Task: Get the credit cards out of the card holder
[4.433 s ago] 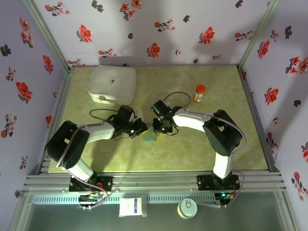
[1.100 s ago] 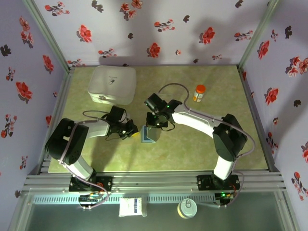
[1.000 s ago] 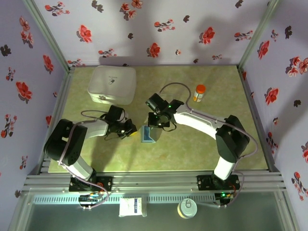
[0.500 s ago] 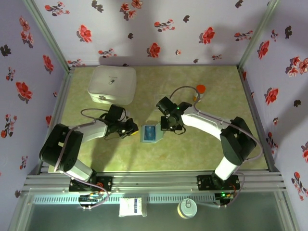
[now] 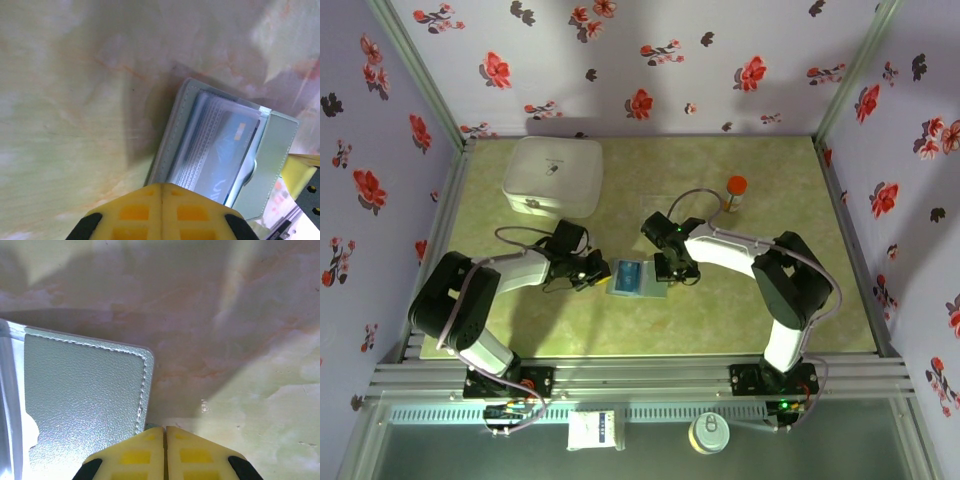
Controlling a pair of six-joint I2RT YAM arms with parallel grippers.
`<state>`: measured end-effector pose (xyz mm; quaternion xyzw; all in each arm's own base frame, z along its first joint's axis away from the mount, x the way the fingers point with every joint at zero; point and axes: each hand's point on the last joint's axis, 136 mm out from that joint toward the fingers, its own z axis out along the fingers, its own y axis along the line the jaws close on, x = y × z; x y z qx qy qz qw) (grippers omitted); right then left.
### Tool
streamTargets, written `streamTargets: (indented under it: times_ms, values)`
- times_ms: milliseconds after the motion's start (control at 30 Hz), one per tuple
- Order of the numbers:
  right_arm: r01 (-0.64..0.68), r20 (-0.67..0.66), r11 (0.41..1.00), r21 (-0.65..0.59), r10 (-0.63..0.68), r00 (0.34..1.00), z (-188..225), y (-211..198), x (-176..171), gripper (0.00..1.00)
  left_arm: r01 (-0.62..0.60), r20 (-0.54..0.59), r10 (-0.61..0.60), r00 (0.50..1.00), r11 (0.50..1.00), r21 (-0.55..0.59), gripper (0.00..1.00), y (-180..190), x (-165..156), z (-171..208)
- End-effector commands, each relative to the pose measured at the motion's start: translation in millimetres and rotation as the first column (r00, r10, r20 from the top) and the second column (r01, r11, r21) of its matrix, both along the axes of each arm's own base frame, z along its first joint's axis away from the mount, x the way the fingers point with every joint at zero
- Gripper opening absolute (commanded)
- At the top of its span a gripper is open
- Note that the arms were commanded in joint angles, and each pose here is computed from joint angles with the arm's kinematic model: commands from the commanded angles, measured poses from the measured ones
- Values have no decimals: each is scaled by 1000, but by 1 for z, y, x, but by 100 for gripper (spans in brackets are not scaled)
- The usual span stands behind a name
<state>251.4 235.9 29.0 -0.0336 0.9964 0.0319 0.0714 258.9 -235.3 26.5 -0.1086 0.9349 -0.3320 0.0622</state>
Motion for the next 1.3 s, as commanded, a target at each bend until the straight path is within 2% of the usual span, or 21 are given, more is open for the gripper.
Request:
streamTargets:
  times_ms: [0,200,400,800,1267]
  values:
    - [-21,19,999,-32,21,1000,-6,-3,7,7,-4,-11,4,1000,999,36,2,4,-2,-5]
    - [-46,30,999,-30,47,998,-6,1,12,7,5,3,-5,1000,1000,-16,2,-3,-2,-1]
    - [-62,29,998,-22,63,998,-6,6,15,7,11,-19,-12,1000,1000,-14,2,-3,-5,-7]
    - [-70,46,990,-126,76,996,-3,-17,13,9,-6,-117,17,993,995,98,0,20,-25,-40]
    - [-41,58,972,-233,56,997,-6,-44,11,10,-19,-146,38,989,992,128,0,31,-31,-49]
